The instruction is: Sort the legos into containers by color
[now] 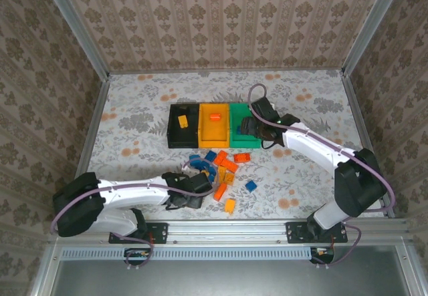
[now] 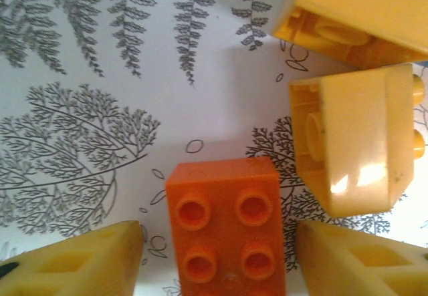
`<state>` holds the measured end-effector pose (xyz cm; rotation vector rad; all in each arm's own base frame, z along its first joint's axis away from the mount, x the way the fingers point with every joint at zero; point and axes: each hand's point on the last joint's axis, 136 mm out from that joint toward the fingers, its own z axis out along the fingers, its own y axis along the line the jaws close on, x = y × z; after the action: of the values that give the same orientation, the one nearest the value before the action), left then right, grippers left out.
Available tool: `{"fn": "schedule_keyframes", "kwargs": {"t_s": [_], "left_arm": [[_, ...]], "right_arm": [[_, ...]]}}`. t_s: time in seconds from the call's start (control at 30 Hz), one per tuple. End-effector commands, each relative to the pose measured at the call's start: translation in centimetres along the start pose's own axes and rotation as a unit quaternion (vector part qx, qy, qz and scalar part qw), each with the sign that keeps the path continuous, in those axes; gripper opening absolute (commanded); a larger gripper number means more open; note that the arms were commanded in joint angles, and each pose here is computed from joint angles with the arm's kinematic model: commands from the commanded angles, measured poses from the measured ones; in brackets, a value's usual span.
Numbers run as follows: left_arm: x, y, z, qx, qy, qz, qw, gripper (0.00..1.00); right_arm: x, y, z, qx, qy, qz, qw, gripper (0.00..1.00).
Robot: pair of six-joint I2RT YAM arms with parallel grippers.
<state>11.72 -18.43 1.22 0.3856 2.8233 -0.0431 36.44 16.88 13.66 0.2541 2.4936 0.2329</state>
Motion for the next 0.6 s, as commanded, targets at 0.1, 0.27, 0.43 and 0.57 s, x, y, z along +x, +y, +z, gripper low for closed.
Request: {"fn": "schedule_keyframes", "kwargs": {"t_s": [0.1, 0.27, 0.43, 0.57], "left_arm": [[0.6, 0.7, 1.4, -0.021, 0.017, -0.001, 1.0, 0.49], [0.1, 1.4, 0.2, -0.027, 0.001, -0.008, 1.0, 0.36], [-4.0, 1.7, -3.9, -0.003, -0.067, -0.018, 0.998, 0.3], [-10.3, 1.4, -7.8, 0.05, -0.14, -0.043, 0.988, 0.3]], "right_arm": [[-1.0, -0.3, -1.7, -0.01, -0.026, 0.016, 0.999, 0.75], [-1.2, -0.4, -2.1, -0.014, -0.031, 0.023, 0.999, 0.75], [-0.8, -0.6, -2.4, -0.02, -0.033, 0.029, 0.999, 0.75], [0.4, -1.2, -2.1, -0.021, -0.026, 0.039, 0.999, 0.75]]}}
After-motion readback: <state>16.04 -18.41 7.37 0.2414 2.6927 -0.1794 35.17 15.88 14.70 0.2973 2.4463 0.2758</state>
